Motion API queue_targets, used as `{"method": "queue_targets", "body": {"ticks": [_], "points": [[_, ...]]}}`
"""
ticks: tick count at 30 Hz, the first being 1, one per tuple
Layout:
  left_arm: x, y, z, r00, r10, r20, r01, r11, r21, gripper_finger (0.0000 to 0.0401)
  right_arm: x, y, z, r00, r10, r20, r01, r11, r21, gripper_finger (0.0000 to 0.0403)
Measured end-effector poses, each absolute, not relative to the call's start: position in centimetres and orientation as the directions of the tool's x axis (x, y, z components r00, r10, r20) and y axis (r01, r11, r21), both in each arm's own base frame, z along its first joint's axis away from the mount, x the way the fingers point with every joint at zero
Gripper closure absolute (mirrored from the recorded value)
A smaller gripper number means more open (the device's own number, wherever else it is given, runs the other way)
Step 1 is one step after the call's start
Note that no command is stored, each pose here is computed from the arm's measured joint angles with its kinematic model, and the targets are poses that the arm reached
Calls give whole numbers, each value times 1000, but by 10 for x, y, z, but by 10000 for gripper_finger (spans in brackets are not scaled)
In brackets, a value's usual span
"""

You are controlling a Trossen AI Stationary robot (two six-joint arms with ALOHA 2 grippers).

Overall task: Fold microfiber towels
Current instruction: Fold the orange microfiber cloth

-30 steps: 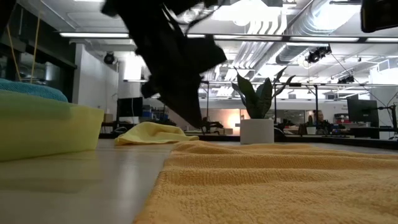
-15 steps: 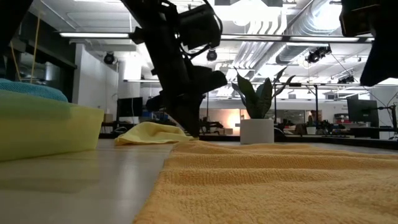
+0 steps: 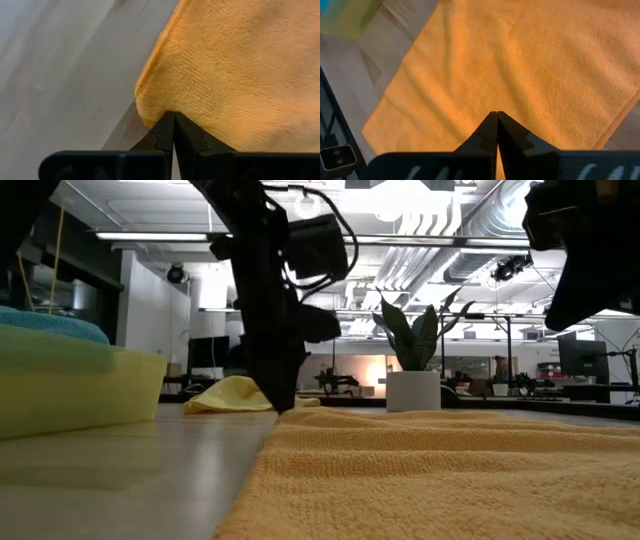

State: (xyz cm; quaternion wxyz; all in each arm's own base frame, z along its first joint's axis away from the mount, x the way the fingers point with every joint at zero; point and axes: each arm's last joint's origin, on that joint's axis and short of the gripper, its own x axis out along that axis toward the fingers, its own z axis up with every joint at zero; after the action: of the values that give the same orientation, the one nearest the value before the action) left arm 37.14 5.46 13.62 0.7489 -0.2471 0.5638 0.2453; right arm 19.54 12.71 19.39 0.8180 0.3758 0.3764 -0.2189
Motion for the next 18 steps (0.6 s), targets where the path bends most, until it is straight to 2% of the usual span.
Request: {"method": "queue_targets", "body": {"ticks": [7, 11, 18], "points": [[370, 77, 128, 221, 134, -966, -661, 749, -48, 401, 205, 113, 195, 618, -106, -779, 683, 563, 465, 403], [365, 97, 129, 200, 194, -960, -695, 719, 1, 401, 211, 103, 195, 614, -135, -777, 705, 536, 465, 403], [356, 126, 129, 189, 207, -960, -745, 667, -3, 401, 217, 87, 194, 600, -186, -778, 739, 502, 449, 403]]}}
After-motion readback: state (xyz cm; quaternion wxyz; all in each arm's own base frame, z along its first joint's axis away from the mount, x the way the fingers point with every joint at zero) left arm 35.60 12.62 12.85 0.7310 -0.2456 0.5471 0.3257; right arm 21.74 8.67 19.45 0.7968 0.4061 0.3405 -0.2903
